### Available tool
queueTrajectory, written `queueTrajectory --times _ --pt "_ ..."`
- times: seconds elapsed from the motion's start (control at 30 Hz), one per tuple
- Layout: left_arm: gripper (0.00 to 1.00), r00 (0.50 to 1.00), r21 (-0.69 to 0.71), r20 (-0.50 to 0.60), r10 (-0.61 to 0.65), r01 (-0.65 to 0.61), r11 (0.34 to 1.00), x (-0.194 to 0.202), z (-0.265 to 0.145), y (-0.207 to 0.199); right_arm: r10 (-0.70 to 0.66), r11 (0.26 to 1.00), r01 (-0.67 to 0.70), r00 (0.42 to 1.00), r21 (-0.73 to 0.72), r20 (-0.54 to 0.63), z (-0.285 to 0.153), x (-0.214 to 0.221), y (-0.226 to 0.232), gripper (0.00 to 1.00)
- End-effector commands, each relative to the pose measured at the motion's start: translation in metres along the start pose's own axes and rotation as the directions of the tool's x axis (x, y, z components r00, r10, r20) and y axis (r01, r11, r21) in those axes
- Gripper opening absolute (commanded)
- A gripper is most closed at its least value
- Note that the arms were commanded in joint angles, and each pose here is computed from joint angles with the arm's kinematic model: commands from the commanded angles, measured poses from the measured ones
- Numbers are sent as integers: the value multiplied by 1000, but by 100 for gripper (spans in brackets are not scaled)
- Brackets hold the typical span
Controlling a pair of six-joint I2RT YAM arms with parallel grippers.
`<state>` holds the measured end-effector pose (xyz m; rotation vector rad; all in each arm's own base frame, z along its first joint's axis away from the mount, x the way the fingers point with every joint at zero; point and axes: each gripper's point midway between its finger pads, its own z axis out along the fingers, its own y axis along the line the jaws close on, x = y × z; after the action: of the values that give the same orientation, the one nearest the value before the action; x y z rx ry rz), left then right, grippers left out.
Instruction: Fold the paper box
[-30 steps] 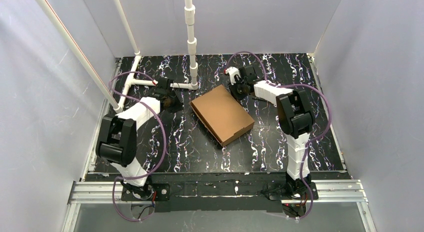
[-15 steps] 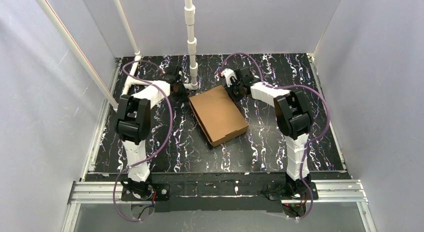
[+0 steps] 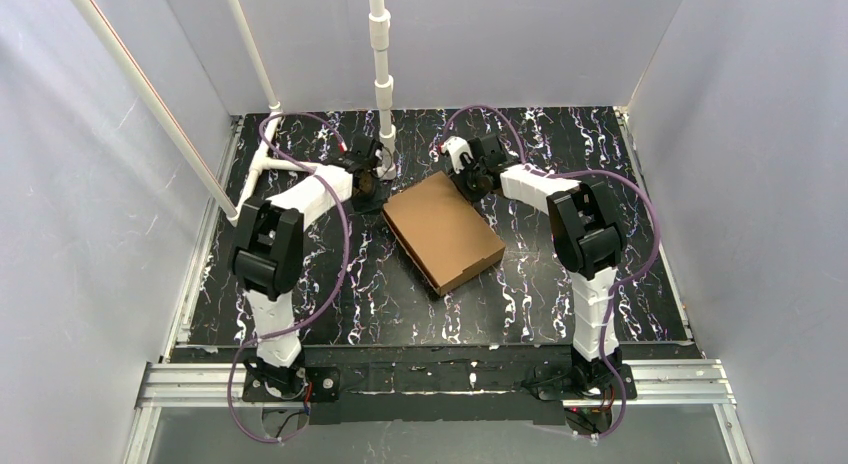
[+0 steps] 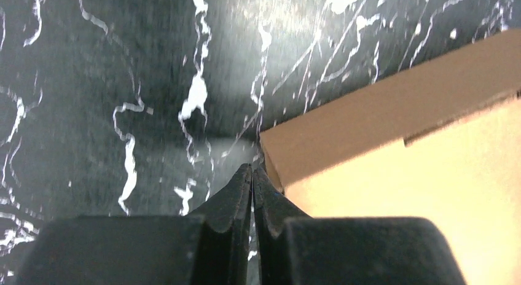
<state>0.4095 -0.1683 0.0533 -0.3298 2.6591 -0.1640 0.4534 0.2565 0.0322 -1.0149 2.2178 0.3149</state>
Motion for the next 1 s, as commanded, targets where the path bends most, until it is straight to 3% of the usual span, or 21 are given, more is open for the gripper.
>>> queueTrajectory --times 0.0,0.17,0.47,0.7,0.97 --pt "8 995 5 100 6 -7 1000 -5 -47 16 11 1000 -10 998 -13 62 -18 -18 -1 26" --pt "17 996 101 86 -37 28 994 24 -62 26 17 999 -13 996 -47 87 -37 -14 -3 35" --pt "12 976 342 -106 -188 213 915 95 -67 3 -14 996 20 998 -87 63 -56 13 11 40" --pt "4 943 297 -235 -237 302 906 115 -49 -32 44 995 -43 999 -90 8 -48 49 28 34" --pt "3 964 253 -222 -147 203 946 103 -34 -79 -30 992 29 1000 -123 -5 -35 42 72 30"
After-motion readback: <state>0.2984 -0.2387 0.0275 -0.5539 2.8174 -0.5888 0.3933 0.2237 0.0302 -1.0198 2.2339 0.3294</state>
